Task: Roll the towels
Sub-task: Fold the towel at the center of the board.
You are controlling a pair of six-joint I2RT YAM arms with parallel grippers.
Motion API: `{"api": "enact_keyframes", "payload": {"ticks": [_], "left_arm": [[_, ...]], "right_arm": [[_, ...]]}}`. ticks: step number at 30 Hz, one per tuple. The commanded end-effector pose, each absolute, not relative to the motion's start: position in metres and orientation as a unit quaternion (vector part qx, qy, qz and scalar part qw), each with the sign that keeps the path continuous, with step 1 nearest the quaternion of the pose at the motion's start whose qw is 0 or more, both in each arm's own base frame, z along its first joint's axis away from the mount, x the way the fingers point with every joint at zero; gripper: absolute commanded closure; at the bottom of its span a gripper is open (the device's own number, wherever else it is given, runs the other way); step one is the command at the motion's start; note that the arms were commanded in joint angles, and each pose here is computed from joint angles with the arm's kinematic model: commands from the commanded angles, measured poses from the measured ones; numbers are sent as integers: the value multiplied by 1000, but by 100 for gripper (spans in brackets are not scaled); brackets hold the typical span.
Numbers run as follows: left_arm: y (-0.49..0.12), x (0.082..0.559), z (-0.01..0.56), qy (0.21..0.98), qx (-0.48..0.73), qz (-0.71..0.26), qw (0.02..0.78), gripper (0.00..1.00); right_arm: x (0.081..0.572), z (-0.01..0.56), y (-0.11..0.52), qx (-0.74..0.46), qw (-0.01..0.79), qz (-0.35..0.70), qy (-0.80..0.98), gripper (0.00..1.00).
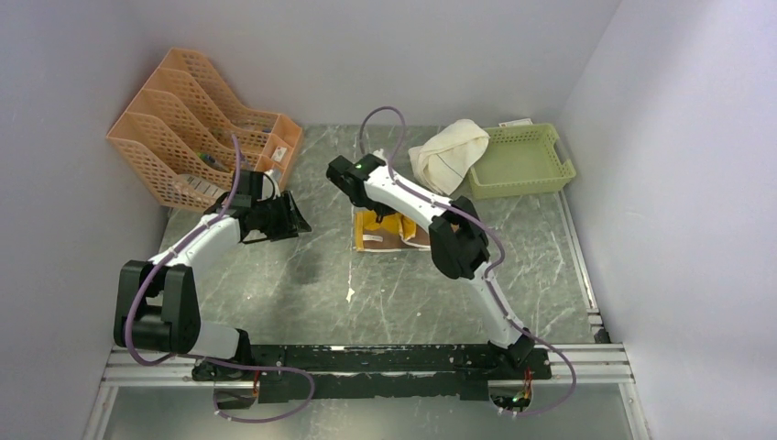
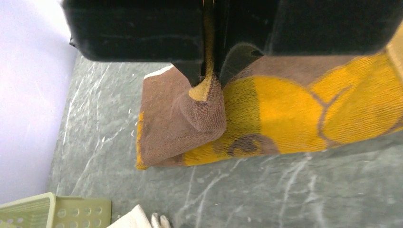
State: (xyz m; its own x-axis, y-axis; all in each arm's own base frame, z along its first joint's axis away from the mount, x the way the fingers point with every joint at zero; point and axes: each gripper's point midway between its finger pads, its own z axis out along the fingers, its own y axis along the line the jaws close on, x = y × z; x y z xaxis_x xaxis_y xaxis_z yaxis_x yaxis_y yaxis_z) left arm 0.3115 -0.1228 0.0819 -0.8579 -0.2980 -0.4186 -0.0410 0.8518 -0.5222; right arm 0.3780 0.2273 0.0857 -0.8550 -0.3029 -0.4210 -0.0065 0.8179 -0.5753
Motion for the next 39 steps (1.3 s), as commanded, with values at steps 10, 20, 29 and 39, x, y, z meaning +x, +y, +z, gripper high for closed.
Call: {"api": "enact_keyframes", "payload": {"ticks": [10, 20, 29, 39], "left_arm": [[-128, 315, 98, 922, -73, -272, 265, 43], [-126, 315, 97, 924, -74, -265, 266, 43], [-117, 317, 99, 925, -82, -246, 278, 42], [-154, 324, 127, 905, -6, -275, 326, 42]], "right_arm": [[382, 84, 257, -75, 285, -278, 914, 100], [389, 72, 314, -81, 303, -134, 940, 71], [400, 116, 383, -84, 342, 49, 935, 50], [380, 210, 349, -28, 438, 222, 870, 0]]}}
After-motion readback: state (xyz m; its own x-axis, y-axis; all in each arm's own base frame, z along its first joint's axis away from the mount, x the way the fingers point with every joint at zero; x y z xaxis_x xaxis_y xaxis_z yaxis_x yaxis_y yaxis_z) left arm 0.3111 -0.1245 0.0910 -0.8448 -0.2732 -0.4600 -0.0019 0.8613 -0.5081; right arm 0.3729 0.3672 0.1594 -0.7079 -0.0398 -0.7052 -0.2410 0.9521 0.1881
